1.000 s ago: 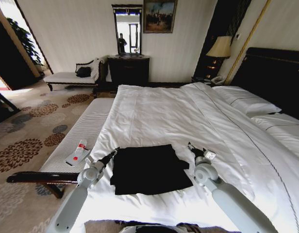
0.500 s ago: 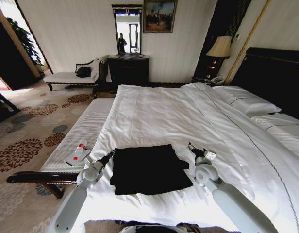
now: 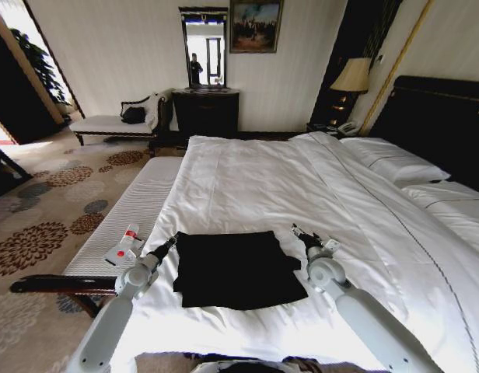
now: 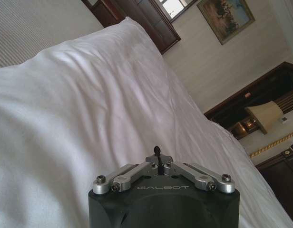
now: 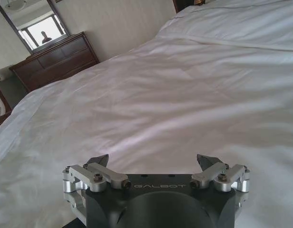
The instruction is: Fold the clothes on the bed.
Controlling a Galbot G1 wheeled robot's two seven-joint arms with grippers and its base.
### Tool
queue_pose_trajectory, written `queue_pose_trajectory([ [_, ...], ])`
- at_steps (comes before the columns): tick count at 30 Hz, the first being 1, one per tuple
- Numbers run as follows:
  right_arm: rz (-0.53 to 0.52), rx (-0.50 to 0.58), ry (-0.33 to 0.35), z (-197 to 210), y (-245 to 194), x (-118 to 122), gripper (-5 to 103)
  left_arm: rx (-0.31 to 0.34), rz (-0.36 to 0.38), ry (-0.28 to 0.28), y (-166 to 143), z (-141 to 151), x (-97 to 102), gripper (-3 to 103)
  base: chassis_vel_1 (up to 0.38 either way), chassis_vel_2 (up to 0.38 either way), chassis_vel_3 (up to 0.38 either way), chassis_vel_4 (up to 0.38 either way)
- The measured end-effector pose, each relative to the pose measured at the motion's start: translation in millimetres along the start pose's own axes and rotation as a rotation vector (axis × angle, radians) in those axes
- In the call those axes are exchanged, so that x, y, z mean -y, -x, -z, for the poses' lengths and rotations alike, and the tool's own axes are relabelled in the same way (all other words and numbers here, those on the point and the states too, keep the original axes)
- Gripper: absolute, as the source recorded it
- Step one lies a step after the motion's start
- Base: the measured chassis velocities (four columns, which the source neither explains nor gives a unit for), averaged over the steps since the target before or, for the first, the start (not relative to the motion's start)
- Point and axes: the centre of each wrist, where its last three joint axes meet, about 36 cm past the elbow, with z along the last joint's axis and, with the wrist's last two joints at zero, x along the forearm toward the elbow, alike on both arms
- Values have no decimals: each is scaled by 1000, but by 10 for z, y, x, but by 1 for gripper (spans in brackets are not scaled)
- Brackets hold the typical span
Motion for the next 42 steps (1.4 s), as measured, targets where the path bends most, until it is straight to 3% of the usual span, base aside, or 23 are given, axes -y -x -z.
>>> queue_pose_trajectory([
  [5,89,-77,16,-33,99,-53,100,2,13,5,-31,-26,-34,0,0,0,0,0],
  [9,113,-100,-22,-119,176,-73,100,0,14,8,-30,-50,-33,0,0,0,0,0],
  [14,157,-110,-144,-273,429,-101,100,-9,14,19,-46,-110,-17,0,0,0,0,0],
  [24,177,-98,-184,-327,574,-71,100,-10,17,34,-57,-74,-26,0,0,0,0,0],
  [25,171,-102,-186,-343,589,-54,91,-10,17,35,-56,-72,-25,0,0,0,0,0],
  [26,166,-105,-187,-358,600,-40,91,-10,16,36,-54,-72,-23,0,0,0,0,0],
  [28,164,-112,-188,-390,603,-26,75,-11,15,39,-49,-76,-17,0,0,0,0,0],
  [32,167,-121,-192,-428,586,-31,69,-12,15,44,-43,-76,-11,0,0,0,0,0],
  [33,171,-125,-195,-448,578,-44,58,-13,15,45,-40,-79,-10,0,0,0,0,0],
  [35,172,-126,-198,-458,577,-49,58,-13,16,46,-39,-80,-11,0,0,0,0,0],
  [36,172,-128,-201,-474,583,-54,47,-13,16,47,-38,-81,-11,0,0,0,0,0],
  [41,171,-128,-201,-484,612,-73,36,-14,19,51,-45,-81,-17,0,0,0,0,0],
  [42,175,-126,-197,-474,619,-92,25,-14,21,53,-53,-77,-24,0,0,0,0,0],
])
